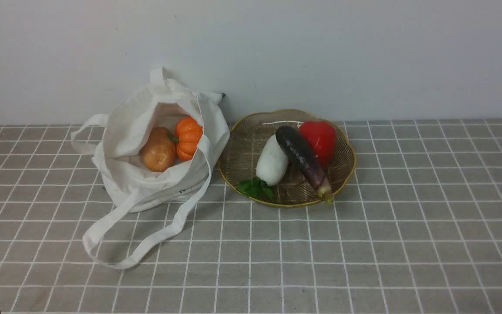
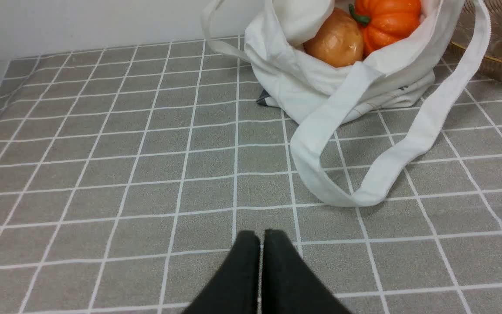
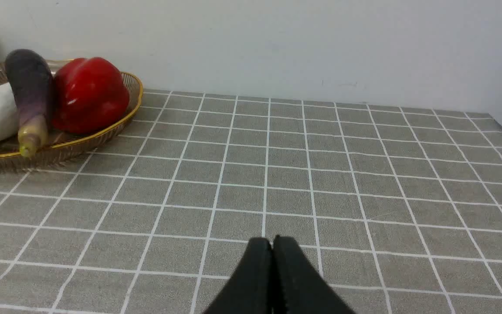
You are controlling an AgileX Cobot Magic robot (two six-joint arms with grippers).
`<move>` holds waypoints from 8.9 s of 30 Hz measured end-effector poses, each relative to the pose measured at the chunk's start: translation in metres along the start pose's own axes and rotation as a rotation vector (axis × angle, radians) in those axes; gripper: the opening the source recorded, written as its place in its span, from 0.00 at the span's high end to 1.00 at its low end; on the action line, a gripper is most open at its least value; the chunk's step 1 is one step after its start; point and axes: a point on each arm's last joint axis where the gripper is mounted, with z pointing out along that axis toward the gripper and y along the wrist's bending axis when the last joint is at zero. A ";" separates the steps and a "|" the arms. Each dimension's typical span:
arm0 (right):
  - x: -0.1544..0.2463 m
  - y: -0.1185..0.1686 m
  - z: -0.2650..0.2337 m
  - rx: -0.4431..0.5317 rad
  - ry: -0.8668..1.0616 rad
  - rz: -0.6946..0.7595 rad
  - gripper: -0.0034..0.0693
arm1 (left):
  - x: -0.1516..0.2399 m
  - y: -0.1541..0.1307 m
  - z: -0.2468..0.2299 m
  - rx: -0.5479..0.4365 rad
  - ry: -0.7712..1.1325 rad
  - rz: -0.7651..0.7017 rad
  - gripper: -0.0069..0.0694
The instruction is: Take vegetables from bag on grey coffee tablecloth place on plate.
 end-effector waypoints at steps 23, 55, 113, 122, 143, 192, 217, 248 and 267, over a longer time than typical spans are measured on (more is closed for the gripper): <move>0.000 0.000 0.000 0.000 0.000 0.002 0.97 | 0.000 0.000 0.000 0.000 0.001 0.000 0.92; 0.000 0.000 0.000 0.000 0.000 0.003 0.97 | 0.000 -0.006 0.000 0.068 0.010 -0.303 0.92; 0.000 0.000 0.000 0.000 0.000 0.003 0.97 | -0.137 -0.059 0.354 0.325 0.824 -0.163 0.50; 0.000 0.000 0.000 0.000 0.000 0.033 0.97 | -0.137 -0.048 0.371 0.232 0.750 -0.034 0.19; 0.000 0.000 0.000 0.000 0.000 0.033 0.97 | -0.107 -0.048 0.403 0.168 0.657 -0.091 0.20; 0.000 0.000 0.000 0.000 0.000 0.033 0.97 | -0.201 -0.229 0.280 0.755 0.799 0.027 0.25; 0.000 0.000 0.000 0.000 0.000 0.033 0.97 | -0.153 -0.256 0.347 0.645 0.677 0.083 0.25; 0.000 0.000 0.000 0.000 0.000 0.033 0.97 | -0.318 -0.203 0.253 0.555 0.531 0.349 0.58; 0.000 0.000 0.000 0.000 0.000 0.033 0.97 | -0.312 -0.076 0.041 0.347 0.466 0.361 0.92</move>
